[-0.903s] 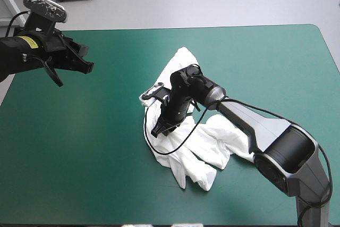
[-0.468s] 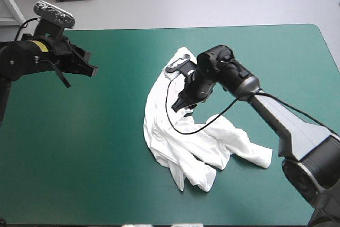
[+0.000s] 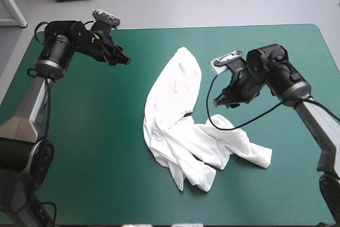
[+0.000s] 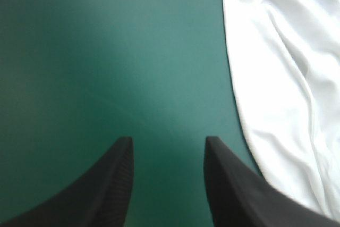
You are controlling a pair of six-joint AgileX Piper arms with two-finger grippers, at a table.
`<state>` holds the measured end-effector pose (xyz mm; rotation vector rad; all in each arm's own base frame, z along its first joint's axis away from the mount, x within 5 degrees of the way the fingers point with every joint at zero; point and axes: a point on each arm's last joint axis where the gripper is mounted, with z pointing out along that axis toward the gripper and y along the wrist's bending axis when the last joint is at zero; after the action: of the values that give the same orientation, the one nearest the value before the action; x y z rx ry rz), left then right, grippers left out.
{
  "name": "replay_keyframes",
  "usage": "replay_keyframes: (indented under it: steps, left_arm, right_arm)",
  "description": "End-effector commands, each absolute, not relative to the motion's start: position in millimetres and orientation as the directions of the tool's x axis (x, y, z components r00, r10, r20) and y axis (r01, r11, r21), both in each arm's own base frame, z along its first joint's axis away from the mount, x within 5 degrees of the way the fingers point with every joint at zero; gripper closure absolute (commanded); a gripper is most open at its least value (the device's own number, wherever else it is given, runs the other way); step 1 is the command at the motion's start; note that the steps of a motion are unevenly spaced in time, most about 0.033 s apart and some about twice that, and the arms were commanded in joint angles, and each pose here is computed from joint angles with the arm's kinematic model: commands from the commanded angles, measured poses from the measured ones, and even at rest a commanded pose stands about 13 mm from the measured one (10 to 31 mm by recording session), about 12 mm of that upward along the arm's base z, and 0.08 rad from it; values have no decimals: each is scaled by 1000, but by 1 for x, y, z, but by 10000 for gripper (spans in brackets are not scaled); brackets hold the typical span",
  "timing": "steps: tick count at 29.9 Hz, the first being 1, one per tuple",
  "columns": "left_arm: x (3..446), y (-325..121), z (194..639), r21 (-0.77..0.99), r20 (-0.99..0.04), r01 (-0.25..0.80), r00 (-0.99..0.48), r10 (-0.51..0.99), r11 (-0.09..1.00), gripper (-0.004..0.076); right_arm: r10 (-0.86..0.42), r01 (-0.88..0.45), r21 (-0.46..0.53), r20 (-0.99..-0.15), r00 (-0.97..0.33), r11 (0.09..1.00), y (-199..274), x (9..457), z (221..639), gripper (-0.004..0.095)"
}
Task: Fold the cloth
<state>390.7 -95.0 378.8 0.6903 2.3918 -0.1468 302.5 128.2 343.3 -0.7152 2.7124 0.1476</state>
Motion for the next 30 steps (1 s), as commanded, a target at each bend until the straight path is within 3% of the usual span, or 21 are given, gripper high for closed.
replay_keyframes:
  steps: [1, 6, 10, 20, 30]
  left_arm:
    - [404, -103, 404, 61, -722, 527, -563, 402, 848, 402]
    - [436, -119, 373, 5, -708, 567, -579, 404, 823, 401]
    - [448, -138, 341, -13, -658, 604, -606, 448, 797, 401]
    - [441, -204, 295, 20, -564, 707, -576, 592, 707, 384]
    - [452, -207, 271, 108, -515, 677, -588, 623, 728, 338]
  right_arm:
    - [-462, -489, -10, -346, -817, 872, 113, 280, 351, 463]
    - [-463, -485, -10, -316, -828, 874, 105, 262, 343, 463]
    - [-456, -476, -32, -352, -818, 879, 100, 251, 355, 463]
    - [-448, -464, -62, -403, -798, 884, 92, 239, 370, 462]
    - [-446, -467, -50, -404, -799, 883, 94, 239, 370, 463]
